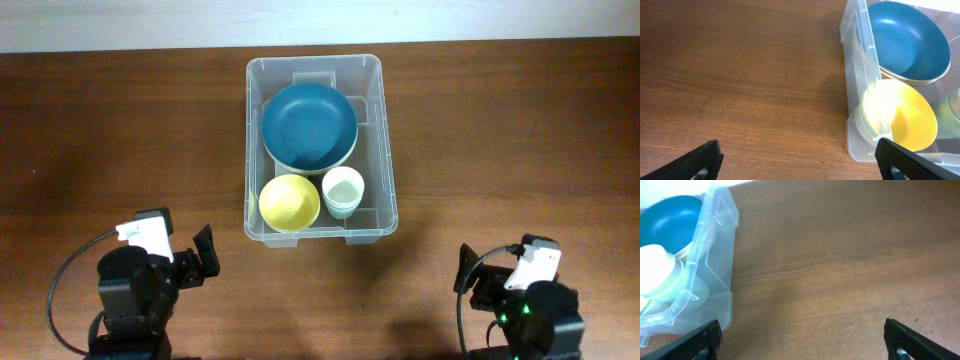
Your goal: Pack container
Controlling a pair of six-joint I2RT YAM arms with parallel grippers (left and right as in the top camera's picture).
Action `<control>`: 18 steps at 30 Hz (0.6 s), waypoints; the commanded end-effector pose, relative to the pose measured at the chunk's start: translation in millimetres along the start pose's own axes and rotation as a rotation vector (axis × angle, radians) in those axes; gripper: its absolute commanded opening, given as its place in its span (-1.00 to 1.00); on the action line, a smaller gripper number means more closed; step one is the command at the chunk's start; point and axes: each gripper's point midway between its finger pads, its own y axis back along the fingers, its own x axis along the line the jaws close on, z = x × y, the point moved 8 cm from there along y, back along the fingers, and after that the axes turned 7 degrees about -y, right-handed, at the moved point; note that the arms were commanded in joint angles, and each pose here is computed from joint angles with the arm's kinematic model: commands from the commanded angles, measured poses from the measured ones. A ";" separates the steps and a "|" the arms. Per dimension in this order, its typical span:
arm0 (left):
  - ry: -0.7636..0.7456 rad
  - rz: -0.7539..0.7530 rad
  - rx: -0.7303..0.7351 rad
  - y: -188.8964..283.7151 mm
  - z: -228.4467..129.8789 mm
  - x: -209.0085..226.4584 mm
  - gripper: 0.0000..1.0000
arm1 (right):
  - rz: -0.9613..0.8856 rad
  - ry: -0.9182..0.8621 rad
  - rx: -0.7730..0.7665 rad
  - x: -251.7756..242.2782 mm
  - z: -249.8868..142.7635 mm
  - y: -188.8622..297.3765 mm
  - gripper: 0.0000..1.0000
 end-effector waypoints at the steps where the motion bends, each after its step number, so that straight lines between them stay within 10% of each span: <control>1: -0.001 -0.015 0.012 -2.0 -4.0 -1.2 0.99 | 0.056 0.106 -0.086 -1.4 -7.4 9.2 0.98; 18: -0.001 -0.015 0.012 -2.0 -4.0 -1.2 0.99 | 0.183 0.308 -0.481 15.0 8.5 -27.6 0.98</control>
